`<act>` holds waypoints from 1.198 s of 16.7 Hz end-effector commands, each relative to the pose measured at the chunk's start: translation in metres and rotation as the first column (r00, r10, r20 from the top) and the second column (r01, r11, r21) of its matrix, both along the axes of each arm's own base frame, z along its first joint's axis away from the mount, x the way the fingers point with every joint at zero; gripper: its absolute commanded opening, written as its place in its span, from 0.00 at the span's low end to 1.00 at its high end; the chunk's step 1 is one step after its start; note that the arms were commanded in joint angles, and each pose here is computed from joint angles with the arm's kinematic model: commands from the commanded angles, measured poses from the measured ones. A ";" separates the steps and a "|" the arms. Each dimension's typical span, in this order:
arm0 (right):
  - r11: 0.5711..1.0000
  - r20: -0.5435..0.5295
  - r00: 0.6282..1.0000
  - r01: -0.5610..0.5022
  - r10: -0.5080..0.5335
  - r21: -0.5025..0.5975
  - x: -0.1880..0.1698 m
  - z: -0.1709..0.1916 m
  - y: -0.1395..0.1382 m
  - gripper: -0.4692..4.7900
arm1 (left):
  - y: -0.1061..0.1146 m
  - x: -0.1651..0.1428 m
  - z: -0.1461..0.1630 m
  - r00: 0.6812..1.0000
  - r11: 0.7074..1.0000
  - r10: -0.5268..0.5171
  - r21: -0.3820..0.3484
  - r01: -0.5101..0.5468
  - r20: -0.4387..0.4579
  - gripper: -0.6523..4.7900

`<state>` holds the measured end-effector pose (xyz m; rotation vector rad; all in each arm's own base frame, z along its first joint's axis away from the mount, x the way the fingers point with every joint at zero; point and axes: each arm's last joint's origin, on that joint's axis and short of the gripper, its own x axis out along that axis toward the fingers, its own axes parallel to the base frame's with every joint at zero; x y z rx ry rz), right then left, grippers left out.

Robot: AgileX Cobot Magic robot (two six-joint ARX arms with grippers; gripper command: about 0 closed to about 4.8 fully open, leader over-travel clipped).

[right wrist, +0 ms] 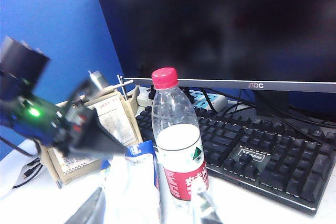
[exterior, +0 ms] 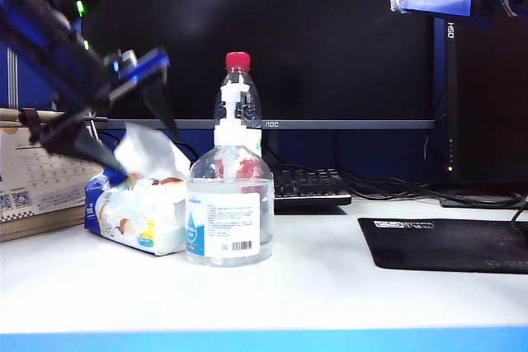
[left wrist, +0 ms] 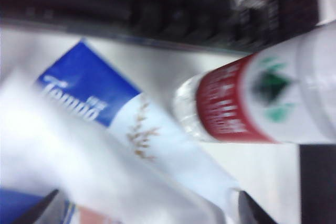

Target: Pull out a tissue from the tissue dispenser, then press the switch of the alcohol sanitizer bottle to drop some sanitizer on the paper tissue, and finally place the treated tissue on the table.

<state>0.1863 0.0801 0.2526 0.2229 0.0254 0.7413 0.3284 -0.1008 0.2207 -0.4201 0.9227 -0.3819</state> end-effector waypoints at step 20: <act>0.998 -0.001 0.999 0.049 -0.049 -0.032 0.001 -0.002 -0.001 0.49 | -0.008 0.021 -0.018 0.999 0.999 -0.045 -0.026 0.045 -0.021 0.42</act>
